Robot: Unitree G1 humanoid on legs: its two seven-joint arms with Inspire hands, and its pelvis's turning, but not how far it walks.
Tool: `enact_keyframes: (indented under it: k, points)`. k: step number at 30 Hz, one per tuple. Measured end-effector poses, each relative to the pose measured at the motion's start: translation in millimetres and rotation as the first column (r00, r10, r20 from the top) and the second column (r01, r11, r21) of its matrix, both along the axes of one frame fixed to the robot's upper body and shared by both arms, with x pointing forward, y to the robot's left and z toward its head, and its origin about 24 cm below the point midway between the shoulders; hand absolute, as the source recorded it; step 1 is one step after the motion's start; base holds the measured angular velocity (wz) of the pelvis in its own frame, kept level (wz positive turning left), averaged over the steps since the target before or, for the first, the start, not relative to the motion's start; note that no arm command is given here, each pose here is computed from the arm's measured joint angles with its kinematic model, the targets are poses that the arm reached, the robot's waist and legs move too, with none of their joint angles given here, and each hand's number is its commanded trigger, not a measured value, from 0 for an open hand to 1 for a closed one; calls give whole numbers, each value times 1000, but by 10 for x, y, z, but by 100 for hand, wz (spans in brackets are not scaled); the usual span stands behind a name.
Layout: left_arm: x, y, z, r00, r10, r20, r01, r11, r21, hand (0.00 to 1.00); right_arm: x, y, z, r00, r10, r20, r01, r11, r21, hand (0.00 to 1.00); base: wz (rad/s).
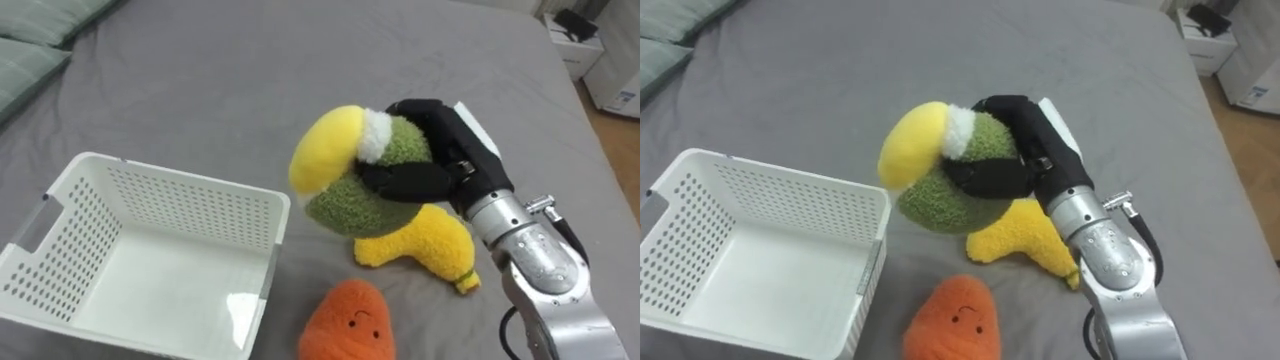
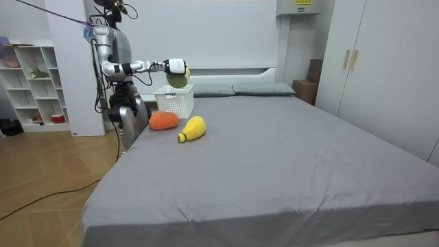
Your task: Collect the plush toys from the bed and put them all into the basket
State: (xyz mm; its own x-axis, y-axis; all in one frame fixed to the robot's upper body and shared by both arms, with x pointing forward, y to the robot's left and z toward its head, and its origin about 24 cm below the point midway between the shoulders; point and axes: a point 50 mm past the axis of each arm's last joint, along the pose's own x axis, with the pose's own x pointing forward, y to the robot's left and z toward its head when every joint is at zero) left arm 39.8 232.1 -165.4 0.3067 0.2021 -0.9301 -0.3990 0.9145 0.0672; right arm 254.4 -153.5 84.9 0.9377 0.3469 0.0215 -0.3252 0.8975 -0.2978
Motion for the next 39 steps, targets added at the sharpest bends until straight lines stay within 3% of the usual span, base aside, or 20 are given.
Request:
enact_keyframes:
  k: [7, 21, 32, 34, 35, 39]
  points:
    - [87, -22, 4, 1000, -21, 16, 21, 1000, -3, 0, 69, 271, 114, 991, 131, 39, -130, 991, -29, 100, 6]
    - [267, -95, 11, 998, -41, 53, 42, 999, -25, 0, 18, 756, -9, 943, 332, -31, -334, 940, -73, 100, 4]
    - [355, -82, 27, 995, -71, 66, 72, 997, -17, 0, 95, 772, -179, 944, 314, -103, -322, 943, -83, 100, 6]
    - [363, -80, 29, 995, -74, 68, 75, 997, -16, 0, 100, 778, -205, 944, 310, -113, -320, 943, -86, 55, 2]
    - [364, -75, 30, 995, -74, 68, 75, 997, -15, 0, 99, 780, -206, 944, 311, -113, -321, 943, -87, 0, 4]
    - [376, -74, 33, 995, -76, 71, 77, 997, -14, 0, 109, 780, -225, 948, 298, -116, -308, 948, -83, 0, 4]
